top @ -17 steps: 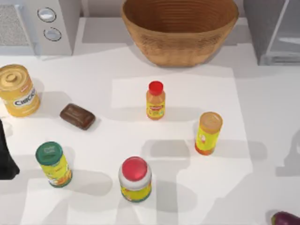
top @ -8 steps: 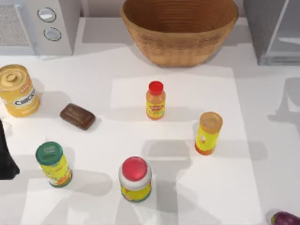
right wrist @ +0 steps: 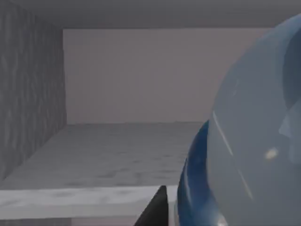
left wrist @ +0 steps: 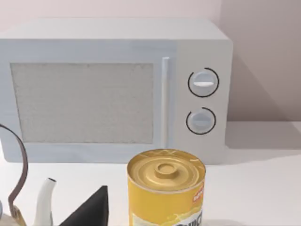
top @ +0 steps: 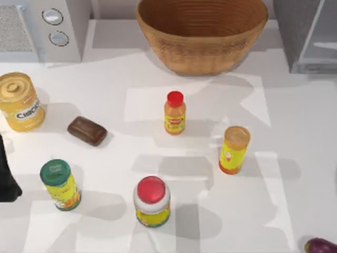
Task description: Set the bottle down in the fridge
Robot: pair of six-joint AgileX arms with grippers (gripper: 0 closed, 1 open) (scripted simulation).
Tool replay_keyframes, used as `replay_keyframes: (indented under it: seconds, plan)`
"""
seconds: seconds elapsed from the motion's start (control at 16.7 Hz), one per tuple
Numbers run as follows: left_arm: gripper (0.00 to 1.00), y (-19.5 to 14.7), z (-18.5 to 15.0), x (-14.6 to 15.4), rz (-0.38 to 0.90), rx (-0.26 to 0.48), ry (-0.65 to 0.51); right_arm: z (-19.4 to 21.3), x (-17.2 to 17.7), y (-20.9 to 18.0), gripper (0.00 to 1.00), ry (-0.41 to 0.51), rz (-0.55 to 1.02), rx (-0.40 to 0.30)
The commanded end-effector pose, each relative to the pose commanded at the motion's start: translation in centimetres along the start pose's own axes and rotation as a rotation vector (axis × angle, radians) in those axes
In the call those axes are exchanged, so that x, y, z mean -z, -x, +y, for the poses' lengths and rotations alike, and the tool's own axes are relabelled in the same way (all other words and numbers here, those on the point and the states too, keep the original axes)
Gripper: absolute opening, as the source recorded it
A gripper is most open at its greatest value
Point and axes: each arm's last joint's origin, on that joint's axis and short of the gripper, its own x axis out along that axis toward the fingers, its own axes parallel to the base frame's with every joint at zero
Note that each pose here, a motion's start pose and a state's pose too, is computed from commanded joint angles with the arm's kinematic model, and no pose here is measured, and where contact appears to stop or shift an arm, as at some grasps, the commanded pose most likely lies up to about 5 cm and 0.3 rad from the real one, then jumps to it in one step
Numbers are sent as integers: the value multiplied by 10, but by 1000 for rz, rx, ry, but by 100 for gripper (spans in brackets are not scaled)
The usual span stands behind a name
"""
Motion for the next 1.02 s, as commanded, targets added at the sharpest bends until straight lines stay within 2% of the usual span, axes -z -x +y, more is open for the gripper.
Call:
replay_keyframes:
  seconds: [0.24, 0.54, 0.66, 1.02]
  plan:
    - [100, 0, 0, 0, 0, 0, 0, -23, 77, -33, 1, -3, 114, -14]
    - [100, 0, 0, 0, 0, 0, 0, -39, 150, -39, 1, -2, 251, -55]
    - [100, 0, 0, 0, 0, 0, 0, -40, 161, -38, 1, 0, 273, -65]
    - [100, 0, 0, 0, 0, 0, 0, -38, 164, -37, 1, -5, 284, -71]
